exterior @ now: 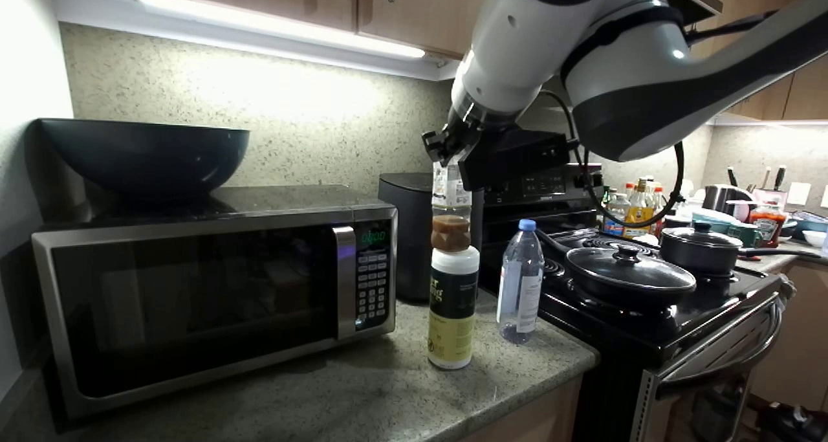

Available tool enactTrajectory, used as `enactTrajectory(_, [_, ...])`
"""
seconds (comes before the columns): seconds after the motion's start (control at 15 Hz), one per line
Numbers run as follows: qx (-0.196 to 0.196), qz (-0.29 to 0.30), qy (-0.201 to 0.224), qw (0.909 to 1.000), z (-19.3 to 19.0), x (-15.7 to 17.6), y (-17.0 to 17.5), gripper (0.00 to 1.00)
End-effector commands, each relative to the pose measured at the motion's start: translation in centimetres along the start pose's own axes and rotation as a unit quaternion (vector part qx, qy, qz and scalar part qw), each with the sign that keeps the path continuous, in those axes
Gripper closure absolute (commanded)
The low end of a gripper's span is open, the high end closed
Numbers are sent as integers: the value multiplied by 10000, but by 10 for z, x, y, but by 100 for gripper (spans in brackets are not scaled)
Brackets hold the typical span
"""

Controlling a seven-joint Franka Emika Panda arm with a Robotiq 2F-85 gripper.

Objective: Put the empty bottle on the counter and the bottle with the liquid put on top of the container

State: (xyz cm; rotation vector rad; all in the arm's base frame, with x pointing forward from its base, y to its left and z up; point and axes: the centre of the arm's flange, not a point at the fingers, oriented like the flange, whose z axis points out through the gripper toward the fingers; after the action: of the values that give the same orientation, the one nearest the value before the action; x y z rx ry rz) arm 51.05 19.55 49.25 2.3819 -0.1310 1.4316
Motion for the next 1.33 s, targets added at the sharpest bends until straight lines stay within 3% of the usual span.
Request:
enactTrajectory(0.0, [-70,118,16,9999,-5,-5,1,82])
enactTrajectory(0.47, [-236,61,-20,9997,-11,-6,-3,82])
enactTrajectory(0.53, [-268,47,-21,9996,-11,-7,-3,32])
enactTrajectory(0.67, [-279,60,-42,9996,-12,-6,-4,25])
enactTrajectory(0.93, [-308,97,-26,9995,-13,-6,-3,1])
enactTrajectory(1.27, [-306,98,-12,9995,-13,-5,-2,0])
